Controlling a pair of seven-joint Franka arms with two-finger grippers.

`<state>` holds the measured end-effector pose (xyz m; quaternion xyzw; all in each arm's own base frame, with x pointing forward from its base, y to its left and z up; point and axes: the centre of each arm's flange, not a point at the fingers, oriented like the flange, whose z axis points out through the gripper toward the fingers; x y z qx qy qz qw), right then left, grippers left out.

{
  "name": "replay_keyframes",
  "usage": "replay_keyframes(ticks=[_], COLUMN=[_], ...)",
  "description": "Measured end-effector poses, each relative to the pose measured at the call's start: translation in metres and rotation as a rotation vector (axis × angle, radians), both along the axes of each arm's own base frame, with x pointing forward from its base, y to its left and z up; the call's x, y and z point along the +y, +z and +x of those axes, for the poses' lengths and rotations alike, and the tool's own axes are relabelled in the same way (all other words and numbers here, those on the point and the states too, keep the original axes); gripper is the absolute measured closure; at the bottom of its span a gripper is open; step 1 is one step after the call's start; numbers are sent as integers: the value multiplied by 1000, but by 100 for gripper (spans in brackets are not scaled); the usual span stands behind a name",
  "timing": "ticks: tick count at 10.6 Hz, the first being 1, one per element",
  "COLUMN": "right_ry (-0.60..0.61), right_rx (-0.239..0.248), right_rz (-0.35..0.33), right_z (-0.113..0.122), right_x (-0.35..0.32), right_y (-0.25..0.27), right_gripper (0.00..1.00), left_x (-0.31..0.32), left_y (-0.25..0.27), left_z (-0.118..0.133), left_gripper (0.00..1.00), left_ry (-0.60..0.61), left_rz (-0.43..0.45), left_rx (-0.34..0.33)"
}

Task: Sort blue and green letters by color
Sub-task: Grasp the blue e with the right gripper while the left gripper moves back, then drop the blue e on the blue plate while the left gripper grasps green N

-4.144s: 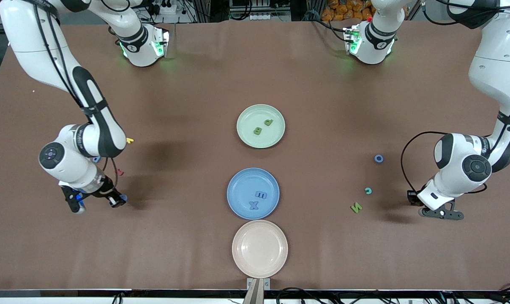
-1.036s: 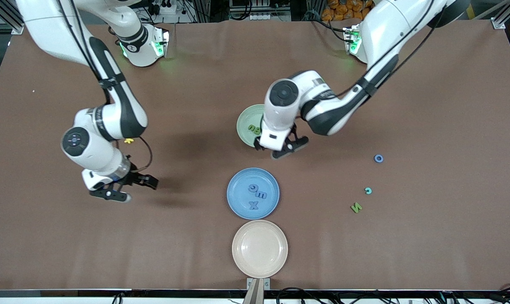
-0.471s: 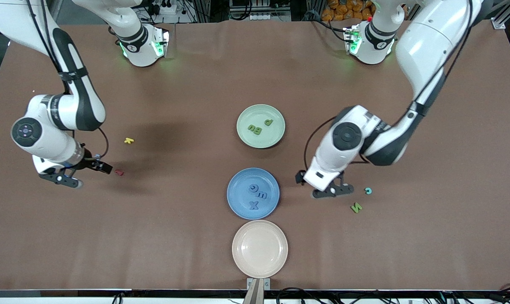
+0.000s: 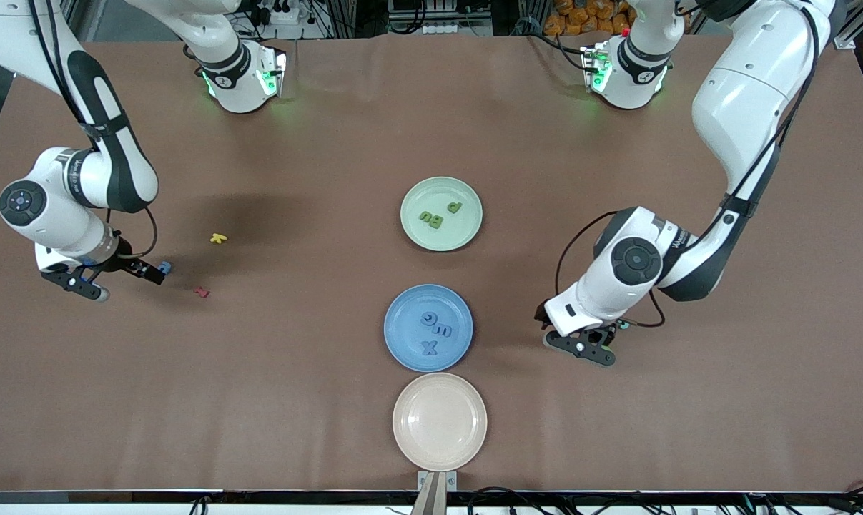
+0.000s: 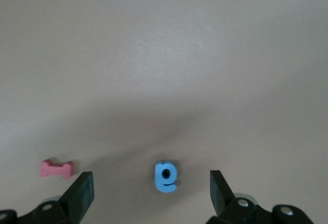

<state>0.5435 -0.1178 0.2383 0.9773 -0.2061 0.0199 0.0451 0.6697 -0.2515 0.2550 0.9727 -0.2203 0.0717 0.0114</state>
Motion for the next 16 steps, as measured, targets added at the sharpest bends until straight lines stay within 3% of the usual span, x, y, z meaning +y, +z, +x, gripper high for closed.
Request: replay_keyframes(ticks=[5,7,9,10,13,14,16], right_ry=[-25,-21,-14,-11,-18,-20,-21], right_rx=[3,14,12,7,-2,-3,-2], right_rz=[7,10,15,17,19,20,20], right_z=[-26,-28,-29,-28,-26,-26,-26], right_x=[-12,-11,-7,-4,-6,-7,-7], right_y=[-45,-62,-73,-72,-67,-64,-64], right_gripper=[0,0,8,17,62,70,73], left_x=[61,72,72,75,85,84,85], left_y=[-21,-30,-36,-40,-56,-60,-64], left_z=[20,22,26,31,39,39,40], left_gripper=[0,0,0,0,4,5,6], left_ry=[-304,-348,-410,-449,-479,-480,-479], left_rz=[100,101,99,99,91,89,86], left_rx=[-4,4,-5,-8,-2,1,6])
